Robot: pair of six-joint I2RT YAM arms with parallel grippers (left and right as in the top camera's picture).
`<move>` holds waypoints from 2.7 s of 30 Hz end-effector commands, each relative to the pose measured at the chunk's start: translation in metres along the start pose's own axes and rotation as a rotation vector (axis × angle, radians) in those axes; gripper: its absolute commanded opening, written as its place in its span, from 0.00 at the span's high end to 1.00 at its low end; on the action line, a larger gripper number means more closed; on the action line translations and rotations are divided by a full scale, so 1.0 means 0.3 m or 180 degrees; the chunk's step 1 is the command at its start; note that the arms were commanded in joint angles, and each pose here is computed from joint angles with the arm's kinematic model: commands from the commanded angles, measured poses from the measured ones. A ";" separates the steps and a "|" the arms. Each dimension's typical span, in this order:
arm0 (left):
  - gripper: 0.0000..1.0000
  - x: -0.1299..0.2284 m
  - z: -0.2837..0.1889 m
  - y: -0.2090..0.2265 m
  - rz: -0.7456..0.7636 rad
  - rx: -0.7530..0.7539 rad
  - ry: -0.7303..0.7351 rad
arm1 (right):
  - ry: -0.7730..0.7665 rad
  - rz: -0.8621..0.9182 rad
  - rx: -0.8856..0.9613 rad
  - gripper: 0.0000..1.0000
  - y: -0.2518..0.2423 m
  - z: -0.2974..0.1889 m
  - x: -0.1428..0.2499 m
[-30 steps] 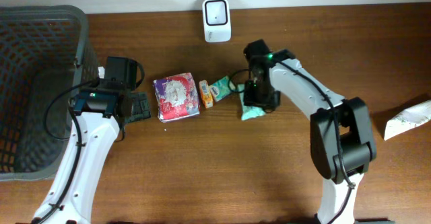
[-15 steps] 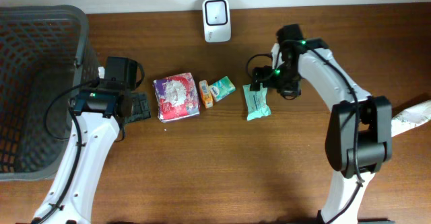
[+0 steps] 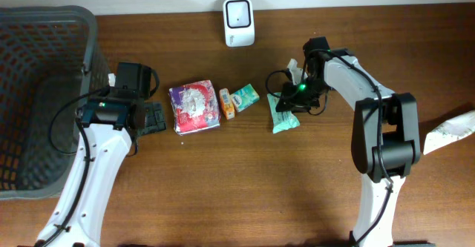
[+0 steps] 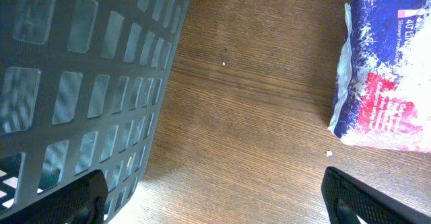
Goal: Scan the item barcode
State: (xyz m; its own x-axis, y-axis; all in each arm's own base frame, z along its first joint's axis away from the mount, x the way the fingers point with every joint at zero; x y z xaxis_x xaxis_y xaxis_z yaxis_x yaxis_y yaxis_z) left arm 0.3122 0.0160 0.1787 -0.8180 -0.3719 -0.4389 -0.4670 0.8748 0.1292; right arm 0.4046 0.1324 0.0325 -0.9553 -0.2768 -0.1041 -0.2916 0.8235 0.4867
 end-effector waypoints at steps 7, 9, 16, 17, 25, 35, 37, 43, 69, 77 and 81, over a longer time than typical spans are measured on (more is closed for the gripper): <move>0.01 -0.002 -0.002 0.004 -0.0050 0.0003 -0.0010 | 0.0190 0.0061 0.1013 0.96 0.012 -0.280 -0.066; 0.01 -0.002 -0.002 0.004 -0.0050 0.0004 -0.0009 | 0.0199 0.0417 0.1919 0.96 -0.043 -0.370 -0.054; 0.01 -0.002 -0.002 0.004 -0.0050 0.0003 -0.0010 | 0.0230 0.0787 0.3361 0.96 -0.093 -0.320 0.026; 0.01 -0.002 -0.002 0.004 -0.0050 0.0003 -0.0010 | 0.0257 0.0759 0.3339 0.96 -0.091 -0.291 0.034; 0.01 -0.002 -0.002 0.004 -0.0050 0.0003 -0.0010 | 0.0300 0.0549 0.2986 0.54 -0.020 -0.225 0.018; 0.01 -0.002 -0.002 0.004 -0.0050 0.0004 -0.0009 | 0.0161 0.0479 0.2676 0.49 0.042 -0.232 -0.035; 0.01 -0.002 -0.002 0.004 -0.0050 0.0003 -0.0010 | 0.0130 0.0531 0.2679 0.49 0.029 -0.210 -0.033; 0.01 -0.002 -0.002 0.004 -0.0050 0.0003 -0.0010 | 0.0343 0.0527 0.2951 0.50 -0.074 -0.123 0.052; 0.01 -0.002 -0.002 0.004 -0.0050 0.0003 -0.0010 | -0.0197 0.0058 -0.0302 0.96 0.248 -0.025 -0.146; 0.01 -0.002 -0.002 0.004 -0.0050 0.0003 -0.0010 | -0.0243 0.0449 -0.0516 0.36 -0.013 -0.062 -0.050; 0.01 -0.002 -0.002 0.004 -0.0050 0.0003 -0.0010 | -0.0225 0.0598 -0.0555 0.35 -0.044 -0.090 -0.031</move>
State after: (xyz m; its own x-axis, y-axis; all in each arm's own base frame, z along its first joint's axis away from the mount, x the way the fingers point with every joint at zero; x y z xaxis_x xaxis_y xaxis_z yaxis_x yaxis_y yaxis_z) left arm 0.3123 0.0160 0.1787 -0.8178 -0.3719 -0.4392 -0.4670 0.8748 0.1290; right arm 0.4211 0.1135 0.0486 -0.9943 -0.0873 -0.0607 -0.1060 0.7744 0.6238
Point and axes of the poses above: each gripper's point midway between its finger pads, its own z axis out along the fingers, its own y axis along the line the jaws close on, x = y × z, the point moved 2 cm from there along -z, back along the fingers, and after that the axes turned 12 degrees about -z, right-handed, at the moved point
